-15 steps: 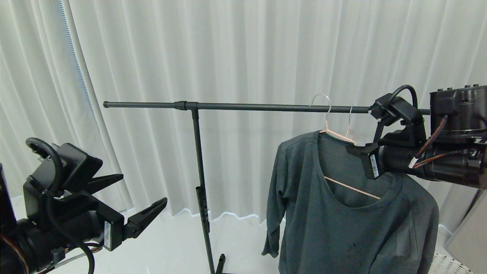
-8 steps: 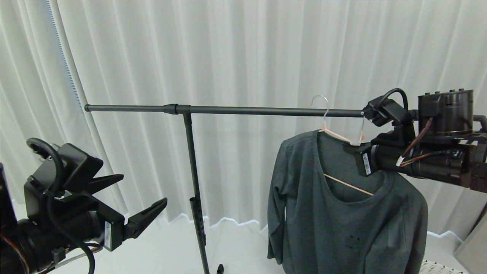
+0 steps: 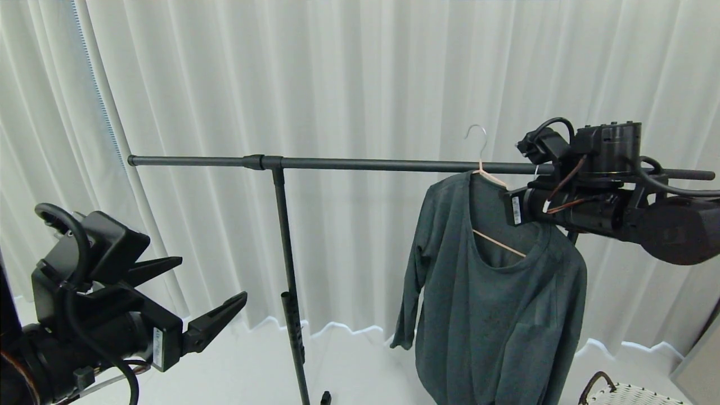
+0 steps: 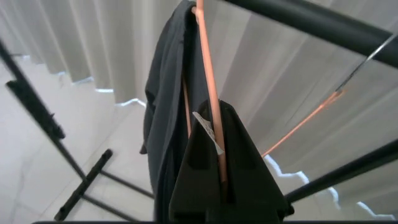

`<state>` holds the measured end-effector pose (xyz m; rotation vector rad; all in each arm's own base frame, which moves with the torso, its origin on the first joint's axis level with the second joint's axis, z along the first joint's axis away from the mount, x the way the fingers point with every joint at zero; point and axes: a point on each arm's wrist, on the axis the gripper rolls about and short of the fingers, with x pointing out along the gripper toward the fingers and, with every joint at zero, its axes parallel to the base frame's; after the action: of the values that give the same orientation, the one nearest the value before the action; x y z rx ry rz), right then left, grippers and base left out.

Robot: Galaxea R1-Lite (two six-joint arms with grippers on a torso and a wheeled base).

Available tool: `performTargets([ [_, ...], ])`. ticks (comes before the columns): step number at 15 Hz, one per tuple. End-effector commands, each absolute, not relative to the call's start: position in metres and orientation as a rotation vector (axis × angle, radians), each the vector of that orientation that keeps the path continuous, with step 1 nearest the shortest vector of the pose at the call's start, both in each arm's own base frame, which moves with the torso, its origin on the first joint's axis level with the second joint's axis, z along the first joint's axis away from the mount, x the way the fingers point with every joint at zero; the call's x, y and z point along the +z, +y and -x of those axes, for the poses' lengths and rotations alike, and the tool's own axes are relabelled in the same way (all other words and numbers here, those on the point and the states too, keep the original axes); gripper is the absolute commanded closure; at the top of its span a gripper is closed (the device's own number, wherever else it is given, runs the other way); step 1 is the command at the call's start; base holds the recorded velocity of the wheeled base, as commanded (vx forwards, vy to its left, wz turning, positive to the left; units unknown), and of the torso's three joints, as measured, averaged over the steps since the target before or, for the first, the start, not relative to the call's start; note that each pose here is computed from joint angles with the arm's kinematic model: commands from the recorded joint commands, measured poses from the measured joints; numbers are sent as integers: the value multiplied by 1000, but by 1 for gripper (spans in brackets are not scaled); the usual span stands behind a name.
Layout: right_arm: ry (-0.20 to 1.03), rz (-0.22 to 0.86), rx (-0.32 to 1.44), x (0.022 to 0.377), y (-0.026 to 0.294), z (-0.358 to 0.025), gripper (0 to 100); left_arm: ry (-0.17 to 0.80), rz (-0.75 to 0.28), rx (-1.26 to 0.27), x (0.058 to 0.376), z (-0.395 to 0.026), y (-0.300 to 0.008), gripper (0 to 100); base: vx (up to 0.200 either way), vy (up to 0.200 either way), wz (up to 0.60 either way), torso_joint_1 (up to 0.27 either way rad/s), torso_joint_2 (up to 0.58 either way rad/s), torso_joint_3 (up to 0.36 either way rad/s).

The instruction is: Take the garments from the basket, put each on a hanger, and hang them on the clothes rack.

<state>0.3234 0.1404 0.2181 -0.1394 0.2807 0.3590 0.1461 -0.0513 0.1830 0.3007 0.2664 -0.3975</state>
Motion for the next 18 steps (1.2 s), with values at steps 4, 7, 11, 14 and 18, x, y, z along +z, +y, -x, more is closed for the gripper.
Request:
performTargets([
  [4,364,151,315,181,140,-367,100,267,-301,-395,183,-146,-51,0,0,0,0,0,0,0],
  [7,370,151,309,172,143,-382,100,270,-301,-395,182,-146,-51,0,0,0,0,0,0,0],
  [11,375,153,301,166,147,-390,100,273,-302,-397,182,-147,-51,0,0,0,0,0,0,0],
  [14,387,157,303,164,147,-390,100,271,-302,-397,182,-146,-51,0,0,0,0,0,0,0],
  [18,387,157,303,163,148,-393,100,268,-301,-397,182,-146,-51,0,0,0,0,0,0,0],
])
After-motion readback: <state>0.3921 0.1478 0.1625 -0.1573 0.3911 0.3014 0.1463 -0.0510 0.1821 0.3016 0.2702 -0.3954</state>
